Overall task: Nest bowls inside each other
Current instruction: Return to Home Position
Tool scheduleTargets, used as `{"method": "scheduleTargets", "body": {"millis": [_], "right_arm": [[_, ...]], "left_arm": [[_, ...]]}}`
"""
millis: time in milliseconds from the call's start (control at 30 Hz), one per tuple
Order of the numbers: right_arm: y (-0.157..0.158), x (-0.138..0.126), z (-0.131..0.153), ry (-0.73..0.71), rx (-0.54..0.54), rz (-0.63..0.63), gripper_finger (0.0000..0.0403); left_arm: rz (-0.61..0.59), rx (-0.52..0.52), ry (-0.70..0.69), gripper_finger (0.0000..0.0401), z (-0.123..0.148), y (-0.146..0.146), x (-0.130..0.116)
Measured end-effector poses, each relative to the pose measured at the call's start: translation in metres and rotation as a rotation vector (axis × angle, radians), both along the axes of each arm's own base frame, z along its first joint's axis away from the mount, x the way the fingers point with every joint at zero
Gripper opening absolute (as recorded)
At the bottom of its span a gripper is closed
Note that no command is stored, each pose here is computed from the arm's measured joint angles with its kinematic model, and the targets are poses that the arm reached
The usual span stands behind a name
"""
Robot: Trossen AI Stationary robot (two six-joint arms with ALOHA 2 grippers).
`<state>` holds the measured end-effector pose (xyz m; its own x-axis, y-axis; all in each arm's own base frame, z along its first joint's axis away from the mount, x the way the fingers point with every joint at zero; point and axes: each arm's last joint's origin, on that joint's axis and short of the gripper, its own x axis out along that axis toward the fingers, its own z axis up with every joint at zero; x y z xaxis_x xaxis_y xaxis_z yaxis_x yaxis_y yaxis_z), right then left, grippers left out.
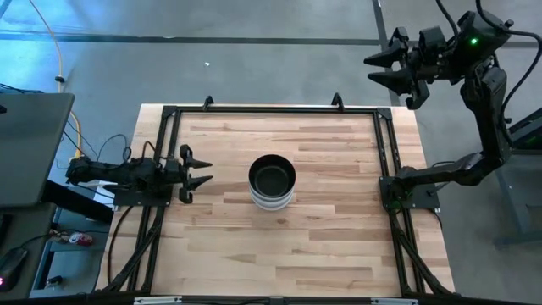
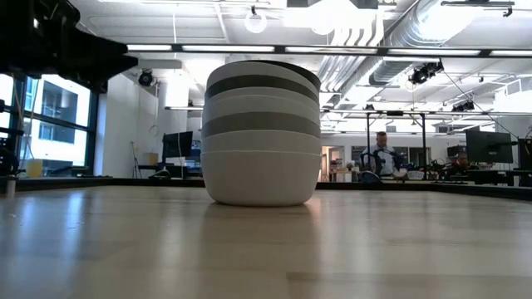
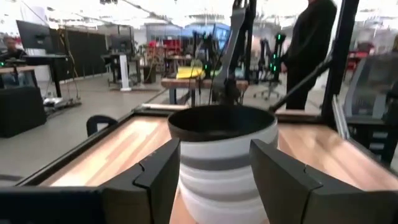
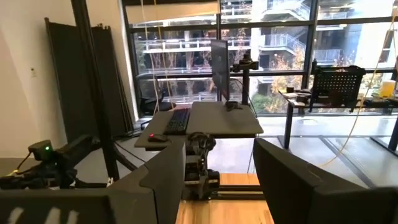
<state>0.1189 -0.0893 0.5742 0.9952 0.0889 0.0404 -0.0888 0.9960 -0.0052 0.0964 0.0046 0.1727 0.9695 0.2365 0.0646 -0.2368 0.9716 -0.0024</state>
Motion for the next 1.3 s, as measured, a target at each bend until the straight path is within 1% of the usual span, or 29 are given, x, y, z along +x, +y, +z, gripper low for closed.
{"method": "scheduleTargets", "body": {"millis": [67,200,367,467,600,767,900,1033,1133,1233,1300], "right_arm": [[0.0,0.0,0.0,0.0,0.0,0.002,0.0183],[0.001,0.0,0.0,0.0,-0.019,0.018,0.0183],[0.0,0.0,-0.003,0.02,-0.038,0.02,0.0183],[0.0,0.0,-0.006,0.042,-0.052,0.02,0.0183],[0.0,0.0,-0.007,0.045,-0.077,0.02,0.0183],[0.001,0.0,-0.006,0.024,-0.19,0.047,0.0183],[0.001,0.0,-0.001,-0.019,-0.24,0.042,0.0183],[0.003,-0.001,0.007,-0.076,-0.232,0.044,0.0183],[0.005,-0.004,0.009,-0.082,-0.227,0.047,0.0183],[0.007,-0.005,0.003,-0.04,-0.19,0.07,0.0183],[0.008,-0.005,-0.007,0.032,-0.165,0.106,0.0183]], "left_arm": [[-0.004,0.007,0.017,0.0181,-0.002,0.0,0.0],[-0.052,0.017,0.021,0.0181,-0.002,-0.001,0.0],[-0.119,-0.021,0.025,0.0181,-0.003,-0.003,0.001],[-0.174,0.003,0.036,0.0181,-0.003,-0.005,0.001],[-0.178,0.023,0.04,0.0181,-0.004,-0.005,0.001],[-0.172,0.039,0.042,0.0181,-0.004,-0.005,0.001],[-0.173,0.026,0.04,0.0181,-0.004,-0.005,0.001],[-0.173,0.024,0.04,0.0181,-0.004,-0.005,0.001],[-0.173,0.024,0.04,0.0181,-0.004,-0.005,0.001],[-0.173,0.024,0.04,0.0181,-0.004,-0.005,0.001],[-0.172,0.024,0.04,0.0181,-0.004,-0.005,0.001]]}}
